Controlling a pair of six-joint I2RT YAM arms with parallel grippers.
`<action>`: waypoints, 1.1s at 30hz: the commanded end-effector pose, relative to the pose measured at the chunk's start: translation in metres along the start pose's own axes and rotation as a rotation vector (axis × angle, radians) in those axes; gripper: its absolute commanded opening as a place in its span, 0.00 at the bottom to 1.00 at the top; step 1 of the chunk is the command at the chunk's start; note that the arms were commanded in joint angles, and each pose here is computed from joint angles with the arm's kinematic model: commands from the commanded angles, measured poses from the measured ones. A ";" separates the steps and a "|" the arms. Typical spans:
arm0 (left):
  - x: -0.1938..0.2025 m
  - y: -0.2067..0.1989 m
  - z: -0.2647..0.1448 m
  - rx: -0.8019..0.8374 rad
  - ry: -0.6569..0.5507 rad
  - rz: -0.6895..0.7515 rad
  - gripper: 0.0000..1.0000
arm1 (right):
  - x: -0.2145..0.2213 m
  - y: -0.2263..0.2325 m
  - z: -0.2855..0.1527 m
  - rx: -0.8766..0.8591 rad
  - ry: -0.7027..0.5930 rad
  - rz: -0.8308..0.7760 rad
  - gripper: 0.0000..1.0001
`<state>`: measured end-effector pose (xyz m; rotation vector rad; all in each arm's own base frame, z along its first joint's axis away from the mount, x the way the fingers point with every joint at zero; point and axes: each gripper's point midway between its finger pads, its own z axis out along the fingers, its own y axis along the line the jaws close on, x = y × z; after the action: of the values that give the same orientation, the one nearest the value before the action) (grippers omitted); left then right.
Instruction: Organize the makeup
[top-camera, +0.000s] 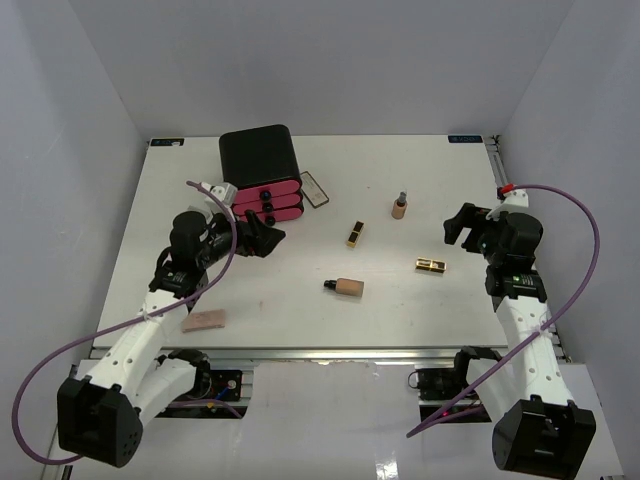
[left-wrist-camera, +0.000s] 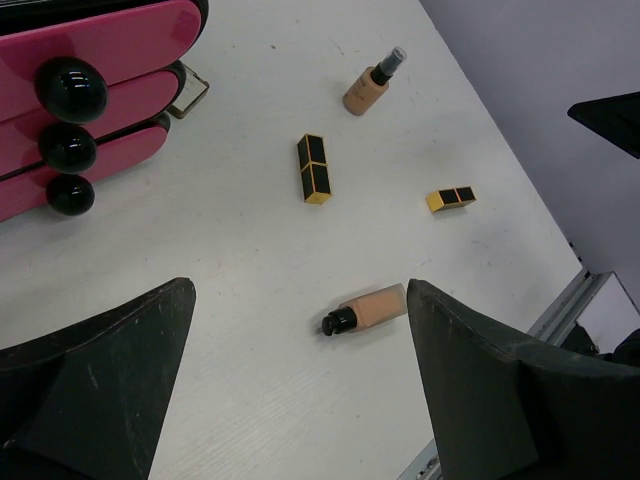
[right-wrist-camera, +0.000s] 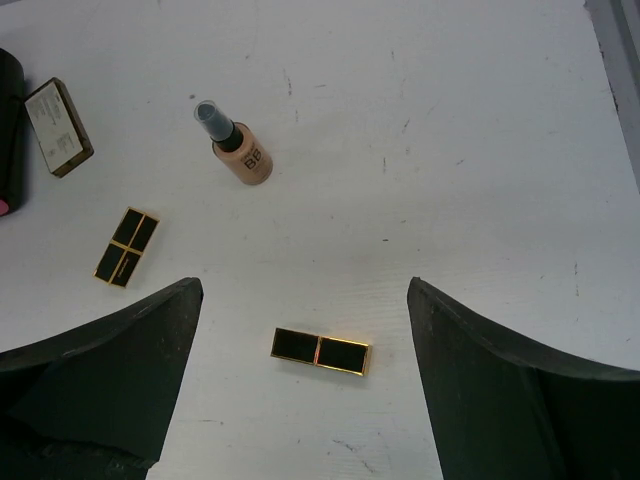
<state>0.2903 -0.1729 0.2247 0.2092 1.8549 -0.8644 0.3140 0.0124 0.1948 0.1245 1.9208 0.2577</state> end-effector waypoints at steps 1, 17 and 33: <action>-0.009 0.003 0.004 0.009 -0.027 -0.119 0.98 | -0.013 0.011 -0.004 -0.062 -0.052 -0.033 0.90; -0.017 0.052 0.035 -0.126 -0.026 -0.522 0.98 | 0.048 0.100 -0.052 -0.776 -0.059 -0.521 0.90; -0.041 0.104 0.075 -0.298 -0.079 -0.546 0.87 | 0.047 0.103 -0.055 -0.797 -0.050 -0.515 0.91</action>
<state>0.3977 -0.1433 0.1845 -0.5017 2.0087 -0.9585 0.2434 0.1111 0.1756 -0.8214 1.6718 0.6348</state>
